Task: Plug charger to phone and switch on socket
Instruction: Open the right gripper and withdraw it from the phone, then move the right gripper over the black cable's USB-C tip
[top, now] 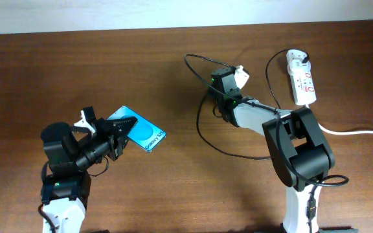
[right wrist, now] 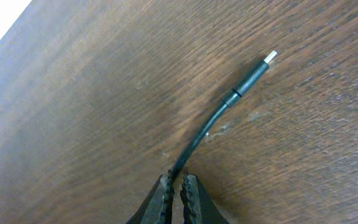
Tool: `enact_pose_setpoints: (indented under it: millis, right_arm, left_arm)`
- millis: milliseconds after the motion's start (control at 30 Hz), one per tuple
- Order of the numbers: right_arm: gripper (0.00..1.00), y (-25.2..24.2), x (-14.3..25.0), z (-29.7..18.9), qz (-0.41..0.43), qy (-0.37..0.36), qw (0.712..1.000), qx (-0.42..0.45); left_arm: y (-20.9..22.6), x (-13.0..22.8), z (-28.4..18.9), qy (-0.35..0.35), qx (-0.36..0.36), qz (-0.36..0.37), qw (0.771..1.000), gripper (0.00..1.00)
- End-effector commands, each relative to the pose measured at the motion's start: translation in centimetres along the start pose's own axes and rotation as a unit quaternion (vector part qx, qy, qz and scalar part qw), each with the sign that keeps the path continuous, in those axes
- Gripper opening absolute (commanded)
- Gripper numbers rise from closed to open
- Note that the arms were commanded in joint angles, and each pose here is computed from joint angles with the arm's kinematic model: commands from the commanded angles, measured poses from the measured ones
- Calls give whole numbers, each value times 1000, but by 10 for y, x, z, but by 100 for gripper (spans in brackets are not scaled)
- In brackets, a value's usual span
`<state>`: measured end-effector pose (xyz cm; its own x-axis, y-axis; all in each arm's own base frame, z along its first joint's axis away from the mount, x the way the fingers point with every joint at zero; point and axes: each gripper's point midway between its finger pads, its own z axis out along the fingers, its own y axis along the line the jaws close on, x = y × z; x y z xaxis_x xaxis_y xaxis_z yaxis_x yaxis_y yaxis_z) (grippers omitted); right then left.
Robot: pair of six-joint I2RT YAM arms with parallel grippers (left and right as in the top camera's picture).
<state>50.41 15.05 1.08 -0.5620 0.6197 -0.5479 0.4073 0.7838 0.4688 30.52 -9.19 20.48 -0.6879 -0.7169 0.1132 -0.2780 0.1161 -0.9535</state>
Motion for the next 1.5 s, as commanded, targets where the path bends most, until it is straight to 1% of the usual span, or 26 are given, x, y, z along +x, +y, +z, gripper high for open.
enact_pose_setpoints:
  millis: [0, 133, 167, 200, 233, 267, 300, 367, 433, 600, 700, 733, 800, 833, 867, 900, 933, 967, 1067, 1133, 1200, 1300, 1400, 1467]
  right_arm:
    - [8, 15, -18, -20, -35, -10, 999, -15]
    - [7, 15, -24, -40, -40, -2, 999, -4]
    - [9, 20, -30, -47, -58, -7, 998, -11]
    - [37, 22, -31, -50, -57, -8, 998, -12]
    - [50, 22, -31, -50, -56, -7, 998, -13]
    - [67, 19, -31, -47, -56, -12, 998, -7]
    - [74, 16, -31, -44, -48, -16, 999, 0]
    - [74, 8, -31, -35, -20, -28, 999, 12]
    - [78, 1, -32, -28, 7, -33, 999, 21]
    - [80, 6, -37, -17, 27, -53, 998, 3]
    - [87, -3, -28, -8, 41, -47, 998, 15]
    - [93, -5, -25, -5, 40, -45, 998, 18]
    - [94, -11, -20, 2, 42, -42, 998, 23]
    - [94, -14, -16, 7, 48, -38, 998, 28]
    - [92, -16, -7, 15, 46, -25, 998, 27]
    - [87, -16, -3, 18, 45, -18, 999, 25]
    - [76, -14, 1, 21, 33, -7, 999, 20]
    - [63, -11, 5, 24, 4, 3, 1000, 14]
    - [46, -14, 7, 24, -53, 8, 998, 20]
    - [31, -26, 9, 23, -60, 10, 997, 46]
    - [20, -31, 10, 23, -87, 13, 995, 55]
    - [9, -25, 3, 16, -137, 20, 989, 60]
    - [8, -6, -13, 7, -182, 28, 981, 64]
    - [4, -1, -20, -4, -224, 61, 969, 88]
  left_arm:
    - [-8, 1, -2, 3, 9, 19, 1000, 0]
    - [-8, 1, -2, 4, 9, 19, 1000, 0]
    - [-8, 1, -2, 4, 9, 19, 1000, 0]
    - [-8, 1, -2, 4, 10, 19, 1000, 0]
    - [-8, 1, -2, 4, 9, 19, 1000, 0]
    - [-8, 1, -2, 3, 9, 19, 1000, 0]
    - [-8, 1, -2, 3, 9, 19, 1000, 0]
    - [-8, 1, -2, 3, 9, 19, 1000, 0]
    - [-8, 1, -2, 3, 9, 19, 1000, 0]
    - [-8, 1, -2, 3, 9, 19, 1000, 0]
    - [-8, 1, -2, 3, 9, 19, 1000, 0]
    - [-8, 1, -1, 3, 9, 19, 1000, 0]
    - [-8, 0, -1, 2, 9, 19, 1000, 0]
    - [-8, 0, -1, 2, 9, 19, 1000, 0]
    - [-8, 0, -1, 2, 9, 19, 1000, 0]
    - [-8, 0, -1, 2, 9, 19, 1000, 0]
    - [-8, 0, -1, 2, 9, 19, 1000, 0]
    - [-8, 0, -1, 2, 9, 19, 1000, 0]
    - [-8, 0, -1, 2, 9, 19, 1000, 0]
    - [-8, 0, -1, 2, 9, 19, 1000, 0]
    - [-8, 1, -2, 4, 9, 19, 1000, 0]
    - [-8, 1, -2, 4, 9, 19, 1000, 0]
    - [-8, 1, -2, 4, 9, 19, 1000, 0]
    - [-8, 2, -2, 6, 10, 19, 1000, 0]
